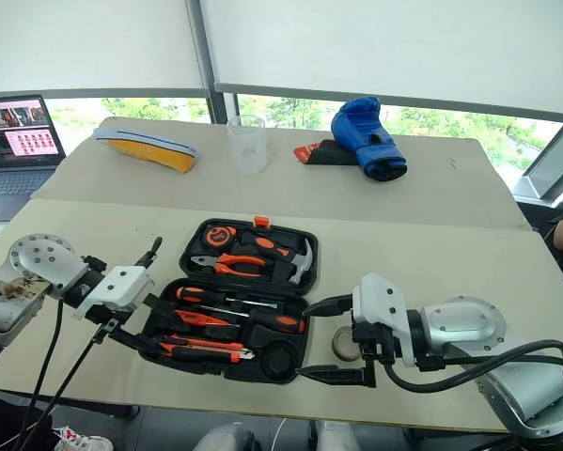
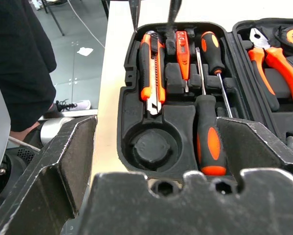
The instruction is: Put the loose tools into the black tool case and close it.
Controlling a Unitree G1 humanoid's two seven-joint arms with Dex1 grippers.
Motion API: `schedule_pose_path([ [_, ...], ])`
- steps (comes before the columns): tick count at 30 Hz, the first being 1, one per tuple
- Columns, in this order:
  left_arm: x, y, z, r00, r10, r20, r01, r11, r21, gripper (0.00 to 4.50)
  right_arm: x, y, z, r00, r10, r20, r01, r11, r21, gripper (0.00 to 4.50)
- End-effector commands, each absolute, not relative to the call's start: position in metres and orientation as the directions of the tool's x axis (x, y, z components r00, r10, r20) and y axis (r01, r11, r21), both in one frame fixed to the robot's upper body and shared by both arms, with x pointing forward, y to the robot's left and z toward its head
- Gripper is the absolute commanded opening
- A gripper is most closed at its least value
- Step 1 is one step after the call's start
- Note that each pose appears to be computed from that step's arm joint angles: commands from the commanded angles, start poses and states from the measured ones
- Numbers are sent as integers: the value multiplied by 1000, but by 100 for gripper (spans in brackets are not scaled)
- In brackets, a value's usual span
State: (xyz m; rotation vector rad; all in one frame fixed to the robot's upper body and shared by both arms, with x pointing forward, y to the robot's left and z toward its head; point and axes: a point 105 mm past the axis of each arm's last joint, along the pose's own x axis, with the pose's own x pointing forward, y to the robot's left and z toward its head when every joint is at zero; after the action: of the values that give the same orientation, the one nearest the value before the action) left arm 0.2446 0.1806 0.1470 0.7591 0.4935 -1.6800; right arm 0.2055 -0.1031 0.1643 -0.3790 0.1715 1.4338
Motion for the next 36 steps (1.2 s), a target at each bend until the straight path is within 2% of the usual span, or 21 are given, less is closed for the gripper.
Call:
schedule_pose_path([
  [1,242,177,150,-124,-700,-703,959,-265,95,69,204,-100,171,128,939,-319,-981,72,-181,450],
  [3,240,180,145,-131,-683,-718,956,-280,92,6,204,-100,171,130,939,-318,-981,74,-182,450],
  [17,240,182,102,-149,-577,-803,921,-377,100,6,205,-103,168,178,932,-314,-975,125,-181,450],
  [21,246,181,110,-121,-608,-785,930,-345,124,6,202,-103,168,189,932,-309,-974,139,-177,450],
  [25,253,178,140,-82,-710,-699,961,-242,134,6,200,-111,168,232,920,-316,-968,186,-169,450],
  [29,254,168,180,-77,-829,-554,990,-131,58,107,200,-131,155,312,863,-397,-950,278,-144,450],
  [31,252,159,192,-88,-869,-488,993,-117,28,183,199,-139,146,340,832,-439,-940,320,-121,450],
  [36,249,140,195,-117,-900,-420,990,-140,25,363,201,-146,122,368,764,-530,-926,356,-129,450],
])
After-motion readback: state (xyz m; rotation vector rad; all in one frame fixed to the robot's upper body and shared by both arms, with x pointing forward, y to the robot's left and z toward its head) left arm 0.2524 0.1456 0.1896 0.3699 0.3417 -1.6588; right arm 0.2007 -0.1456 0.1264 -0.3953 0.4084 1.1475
